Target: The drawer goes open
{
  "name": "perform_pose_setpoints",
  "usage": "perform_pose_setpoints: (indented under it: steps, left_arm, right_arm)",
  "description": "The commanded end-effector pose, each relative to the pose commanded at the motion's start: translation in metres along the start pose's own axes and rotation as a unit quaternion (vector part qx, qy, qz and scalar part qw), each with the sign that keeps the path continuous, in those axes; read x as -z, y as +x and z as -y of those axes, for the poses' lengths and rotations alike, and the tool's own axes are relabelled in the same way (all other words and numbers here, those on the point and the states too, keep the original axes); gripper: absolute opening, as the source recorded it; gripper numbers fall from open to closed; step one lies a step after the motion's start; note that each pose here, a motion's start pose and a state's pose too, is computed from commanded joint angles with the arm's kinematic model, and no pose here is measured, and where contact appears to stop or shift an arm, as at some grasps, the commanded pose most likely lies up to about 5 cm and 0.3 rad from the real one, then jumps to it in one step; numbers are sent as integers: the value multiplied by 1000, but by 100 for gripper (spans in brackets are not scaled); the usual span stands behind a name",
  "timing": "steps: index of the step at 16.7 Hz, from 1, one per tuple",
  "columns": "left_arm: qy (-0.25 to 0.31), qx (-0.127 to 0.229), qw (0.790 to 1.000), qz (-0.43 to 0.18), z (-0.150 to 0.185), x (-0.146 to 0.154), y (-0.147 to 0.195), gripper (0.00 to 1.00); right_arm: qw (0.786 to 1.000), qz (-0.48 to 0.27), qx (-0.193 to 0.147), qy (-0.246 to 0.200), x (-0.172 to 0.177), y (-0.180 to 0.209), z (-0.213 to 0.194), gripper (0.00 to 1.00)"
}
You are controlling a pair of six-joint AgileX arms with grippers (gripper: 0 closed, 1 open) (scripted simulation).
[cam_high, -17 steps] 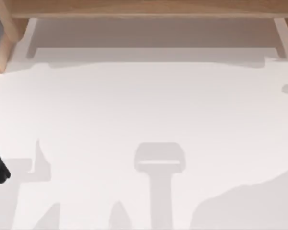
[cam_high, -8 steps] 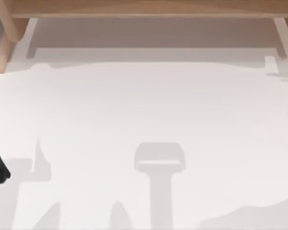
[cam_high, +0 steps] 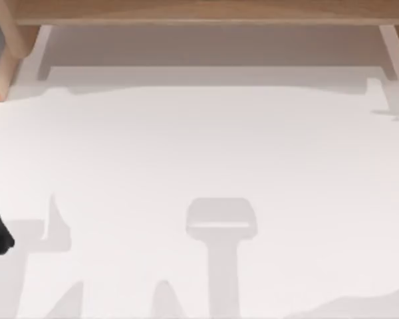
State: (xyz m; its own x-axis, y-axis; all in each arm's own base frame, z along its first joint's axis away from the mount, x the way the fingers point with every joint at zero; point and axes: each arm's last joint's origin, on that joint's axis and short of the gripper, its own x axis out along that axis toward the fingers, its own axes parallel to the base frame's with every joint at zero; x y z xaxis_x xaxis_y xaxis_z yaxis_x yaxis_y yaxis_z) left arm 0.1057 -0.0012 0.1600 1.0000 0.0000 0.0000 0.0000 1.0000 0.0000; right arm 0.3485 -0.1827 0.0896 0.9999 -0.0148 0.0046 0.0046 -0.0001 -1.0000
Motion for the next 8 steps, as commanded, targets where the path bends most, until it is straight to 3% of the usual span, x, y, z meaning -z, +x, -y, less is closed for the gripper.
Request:
perform_pose_setpoints:
  steps: [4, 8]
  left_arm:
    - [0, 0, 1000, 0, 0, 0, 0, 100]
    - [0, 0, 1000, 0, 0, 0, 0, 100]
  right_arm:
    - [1000, 7, -16, 9, -7, -31, -8, 0]
    - [1000, 4, -6, 3, -4, -46, -3, 0]
